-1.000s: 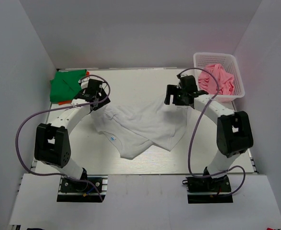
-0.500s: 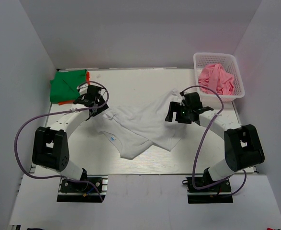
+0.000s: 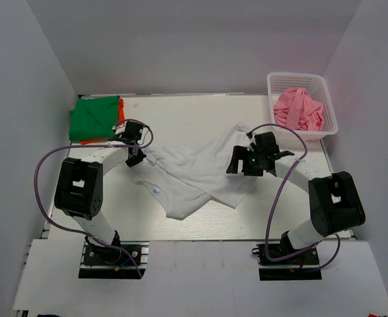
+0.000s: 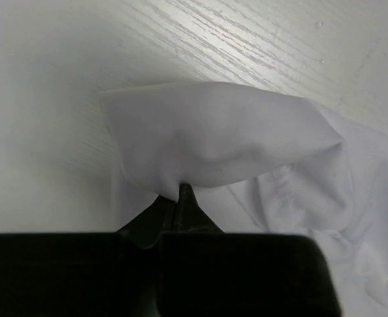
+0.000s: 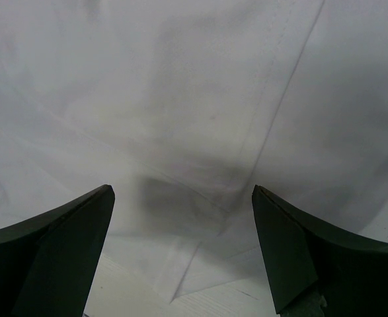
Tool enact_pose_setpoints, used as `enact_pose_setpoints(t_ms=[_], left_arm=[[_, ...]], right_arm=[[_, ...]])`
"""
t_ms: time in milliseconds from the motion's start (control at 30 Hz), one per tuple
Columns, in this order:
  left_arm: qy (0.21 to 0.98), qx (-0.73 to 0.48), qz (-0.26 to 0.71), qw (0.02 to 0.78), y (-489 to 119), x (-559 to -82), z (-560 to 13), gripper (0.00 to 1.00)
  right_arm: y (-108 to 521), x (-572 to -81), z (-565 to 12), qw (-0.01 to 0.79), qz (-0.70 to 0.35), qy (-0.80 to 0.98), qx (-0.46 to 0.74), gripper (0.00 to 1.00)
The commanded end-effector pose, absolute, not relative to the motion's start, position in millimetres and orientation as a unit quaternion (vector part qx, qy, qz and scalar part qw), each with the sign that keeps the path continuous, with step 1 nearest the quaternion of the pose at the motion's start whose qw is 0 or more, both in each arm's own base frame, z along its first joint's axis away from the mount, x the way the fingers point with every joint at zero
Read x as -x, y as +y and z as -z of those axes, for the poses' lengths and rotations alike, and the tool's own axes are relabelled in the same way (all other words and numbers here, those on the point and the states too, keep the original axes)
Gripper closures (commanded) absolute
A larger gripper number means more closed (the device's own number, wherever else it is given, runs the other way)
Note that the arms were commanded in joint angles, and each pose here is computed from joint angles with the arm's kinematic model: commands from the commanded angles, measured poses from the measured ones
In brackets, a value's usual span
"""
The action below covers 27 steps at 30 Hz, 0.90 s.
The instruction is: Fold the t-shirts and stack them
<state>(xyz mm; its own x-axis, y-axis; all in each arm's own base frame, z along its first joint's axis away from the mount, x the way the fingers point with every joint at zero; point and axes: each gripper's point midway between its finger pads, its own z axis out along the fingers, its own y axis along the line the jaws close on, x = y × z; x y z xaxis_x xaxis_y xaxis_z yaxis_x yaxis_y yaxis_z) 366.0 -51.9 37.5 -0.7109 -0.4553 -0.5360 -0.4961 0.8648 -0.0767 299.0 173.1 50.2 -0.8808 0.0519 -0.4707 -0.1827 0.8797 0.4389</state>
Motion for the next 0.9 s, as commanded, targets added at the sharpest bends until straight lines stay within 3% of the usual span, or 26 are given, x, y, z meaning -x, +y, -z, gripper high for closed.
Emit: enact_pose_setpoints(t_ms=[0, 367, 533, 667, 733, 767, 867], left_arm=[[0.915, 0.261, -0.017, 0.307, -54, -380, -57, 1.00], [0.895, 0.262, 0.006, 0.362, -50, -373, -88, 1.00], [0.889, 0.262, 0.018, 0.374, -52, -373, -97, 1.00], [0.888, 0.257, 0.024, 0.380, -53, -372, -101, 1.00], [0.888, 0.257, 0.024, 0.380, -53, -370, -100, 1.00], [0.888, 0.257, 0.024, 0.380, -53, -370, -100, 1.00], [0.887, 0.257, 0.026, 0.383, -53, -370, -104, 1.00]], right_arm=[[169, -296, -52, 0.244, -0.235, 0.940, 0.038, 0.10], [180, -285, -44, 0.216, -0.270, 0.937, 0.050, 0.10], [185, -283, -45, 0.207, -0.285, 0.934, 0.050, 0.14], [195, -281, -50, 0.204, -0.317, 0.925, 0.054, 0.36], [198, -285, -55, 0.214, -0.324, 0.920, 0.052, 0.61], [199, -285, -55, 0.216, -0.327, 0.919, 0.050, 0.67], [200, -289, -59, 0.221, -0.330, 0.916, 0.049, 0.73]])
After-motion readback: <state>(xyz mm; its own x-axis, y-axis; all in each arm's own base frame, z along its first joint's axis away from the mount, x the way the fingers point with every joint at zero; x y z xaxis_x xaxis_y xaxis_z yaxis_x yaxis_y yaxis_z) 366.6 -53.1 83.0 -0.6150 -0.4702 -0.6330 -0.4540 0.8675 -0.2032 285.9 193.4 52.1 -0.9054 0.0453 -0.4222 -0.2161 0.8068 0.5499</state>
